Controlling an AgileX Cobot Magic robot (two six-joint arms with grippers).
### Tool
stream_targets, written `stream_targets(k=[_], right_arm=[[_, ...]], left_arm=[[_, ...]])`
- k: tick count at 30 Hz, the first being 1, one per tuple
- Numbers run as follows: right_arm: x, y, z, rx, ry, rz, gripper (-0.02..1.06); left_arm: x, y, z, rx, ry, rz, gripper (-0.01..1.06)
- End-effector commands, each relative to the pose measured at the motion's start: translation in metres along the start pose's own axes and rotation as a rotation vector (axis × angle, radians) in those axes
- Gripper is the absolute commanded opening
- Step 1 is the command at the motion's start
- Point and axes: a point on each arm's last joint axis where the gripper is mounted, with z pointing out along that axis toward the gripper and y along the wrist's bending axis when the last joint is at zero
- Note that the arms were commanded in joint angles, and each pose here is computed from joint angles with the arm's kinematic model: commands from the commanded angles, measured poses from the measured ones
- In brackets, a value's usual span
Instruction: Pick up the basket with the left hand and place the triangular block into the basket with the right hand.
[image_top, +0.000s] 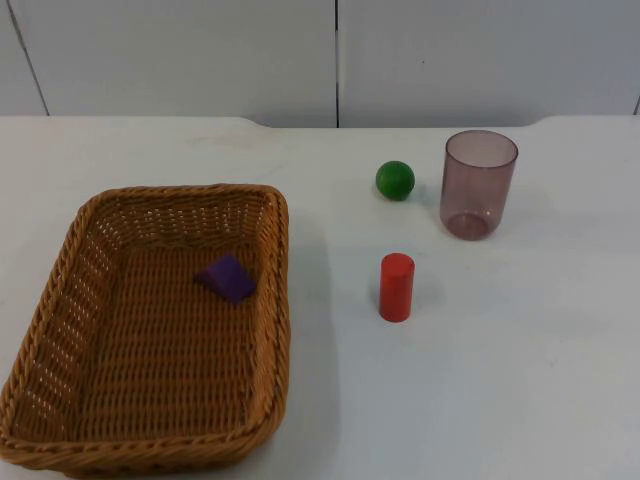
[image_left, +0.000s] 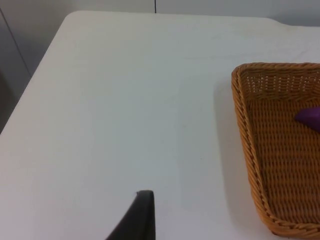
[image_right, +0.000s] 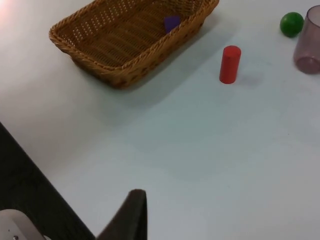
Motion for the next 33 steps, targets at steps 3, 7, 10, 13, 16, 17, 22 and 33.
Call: stream_targets(k=[3,7,10,13,16,17,22,33], right_arm=[[-0.0002,-0.0006,-0.0013,0.011,-0.014,-0.001,1.05],[-0.0002,-0.0006,-0.0013,0.011,-0.014,-0.001,1.05],[-0.0002,-0.0006,-0.0013,0.011,-0.014,-0.001,1.05],[-0.0002,-0.0006,-0.0013,0.011,-0.014,-0.001,1.05],[0.0016,-0.0006,-0.0042,0.011,-0.036,0.0,1.05],[0.0052,-0.0006,-0.0098,0.011,-0.078,0.0,1.05],[0.0041,-0.0002,-0.011,0.014,-0.087,0.008,1.05],[0.0041,0.0002,-0.011,0.04,-0.086,0.025,1.05]], left_arm=[[0.0009,-0.0006,0.0005,0.012,-0.002,-0.008,1.05],[0.0009,-0.0004,0.0005,0.011,-0.002,-0.007,1.05],[0.0009,-0.0004,0.0005,0.011,-0.002,-0.007,1.05],[0.0009,-0.0004,0.0005,0.011,-0.002,-0.007,1.05],[0.0009,-0.0004,0.0005,0.011,-0.002,-0.007,1.05],[0.0009,-0.0004,0.0005,0.011,-0.002,-0.007,1.05],[0.0008,0.0001,0.0005,0.005,-0.002,-0.004,1.05],[0.0008,0.0003,0.0005,0.008,-0.002,-0.001,1.05]])
